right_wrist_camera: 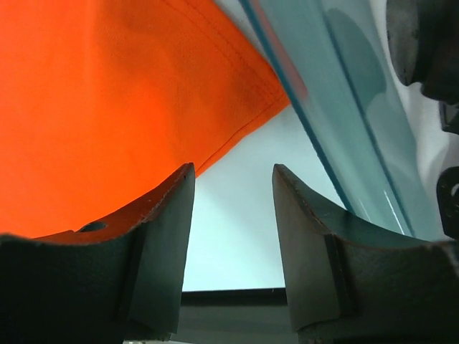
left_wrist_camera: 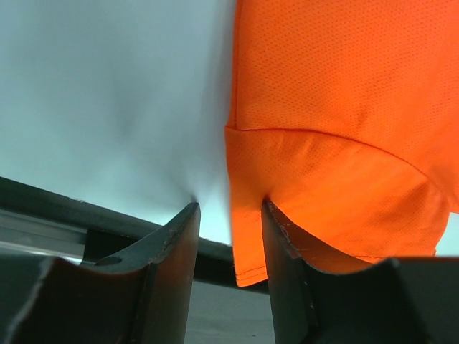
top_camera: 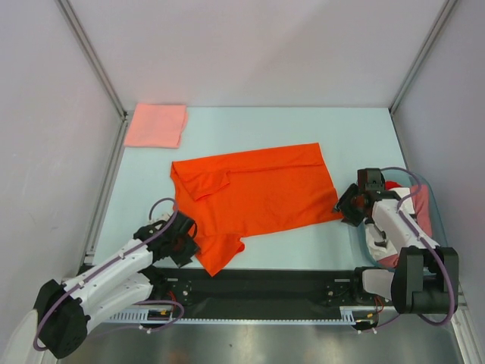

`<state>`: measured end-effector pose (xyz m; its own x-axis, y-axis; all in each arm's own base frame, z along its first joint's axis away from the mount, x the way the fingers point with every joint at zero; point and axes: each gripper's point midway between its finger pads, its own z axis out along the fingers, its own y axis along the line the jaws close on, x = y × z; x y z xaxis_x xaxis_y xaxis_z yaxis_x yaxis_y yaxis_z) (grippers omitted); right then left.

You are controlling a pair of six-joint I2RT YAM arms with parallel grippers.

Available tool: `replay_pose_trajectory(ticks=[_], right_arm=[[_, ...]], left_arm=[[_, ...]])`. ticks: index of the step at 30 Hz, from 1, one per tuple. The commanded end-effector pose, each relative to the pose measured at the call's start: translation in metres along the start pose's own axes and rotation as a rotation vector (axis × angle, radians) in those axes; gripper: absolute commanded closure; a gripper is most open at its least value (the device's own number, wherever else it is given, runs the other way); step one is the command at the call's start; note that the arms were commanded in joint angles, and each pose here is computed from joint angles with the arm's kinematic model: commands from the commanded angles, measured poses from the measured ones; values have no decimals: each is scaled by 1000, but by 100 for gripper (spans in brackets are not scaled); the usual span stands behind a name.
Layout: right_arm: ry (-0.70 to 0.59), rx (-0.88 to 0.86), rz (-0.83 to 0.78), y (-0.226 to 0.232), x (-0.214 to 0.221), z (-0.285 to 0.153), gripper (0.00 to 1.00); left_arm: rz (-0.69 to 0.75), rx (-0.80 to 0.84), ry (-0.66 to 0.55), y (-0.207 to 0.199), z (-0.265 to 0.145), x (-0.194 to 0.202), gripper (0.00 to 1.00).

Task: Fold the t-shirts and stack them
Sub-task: Fold the tshirt

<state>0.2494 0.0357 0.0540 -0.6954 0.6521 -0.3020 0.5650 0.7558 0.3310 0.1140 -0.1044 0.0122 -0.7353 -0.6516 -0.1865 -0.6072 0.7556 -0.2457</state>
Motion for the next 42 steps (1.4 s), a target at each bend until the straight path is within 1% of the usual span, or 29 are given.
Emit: replay_pose_trajectory(ticks=[1, 4, 7, 13, 14, 17, 21, 26, 29, 35, 37, 38, 42], right_arm=[[-40, 94, 26, -20, -6, 14, 48], [-43, 145, 27, -30, -8, 21, 48], [-73, 177, 35, -40, -19, 22, 47], [-65, 192, 50, -47, -18, 23, 47], [-65, 189, 53, -47, -17, 25, 48], [-50, 183, 62, -48, -13, 30, 50], [-59, 201, 52, -51, -15, 35, 58], [-62, 206, 50, -51, -18, 40, 63], [-58, 211, 50, -51, -19, 44, 66], [-58, 211, 38, -50, -18, 51, 66], [-47, 218, 31, -51, -16, 53, 69], [-42, 221, 29, -51, -15, 53, 71], [-36, 229, 24, -52, -9, 43, 73]], left_arm=[[-14, -31, -23, 4, 9, -2, 54], [-2, -31, -24, 2, 11, -3, 55], [13, -30, -32, 0, 11, -5, 61], [24, -33, -46, 2, 9, -8, 71], [23, -31, -50, 1, 8, -9, 73], [31, -25, -62, -1, 5, -12, 75], [58, -25, -81, -6, 0, -18, 80], [88, -19, -87, -13, -5, -21, 87], [97, -21, -100, -13, -8, -24, 89], [103, -9, -117, -15, -11, -27, 89], [109, -7, -118, -15, -12, -28, 90], [111, -4, -119, -16, -12, -28, 90], [125, 7, -130, -19, -15, -30, 92]])
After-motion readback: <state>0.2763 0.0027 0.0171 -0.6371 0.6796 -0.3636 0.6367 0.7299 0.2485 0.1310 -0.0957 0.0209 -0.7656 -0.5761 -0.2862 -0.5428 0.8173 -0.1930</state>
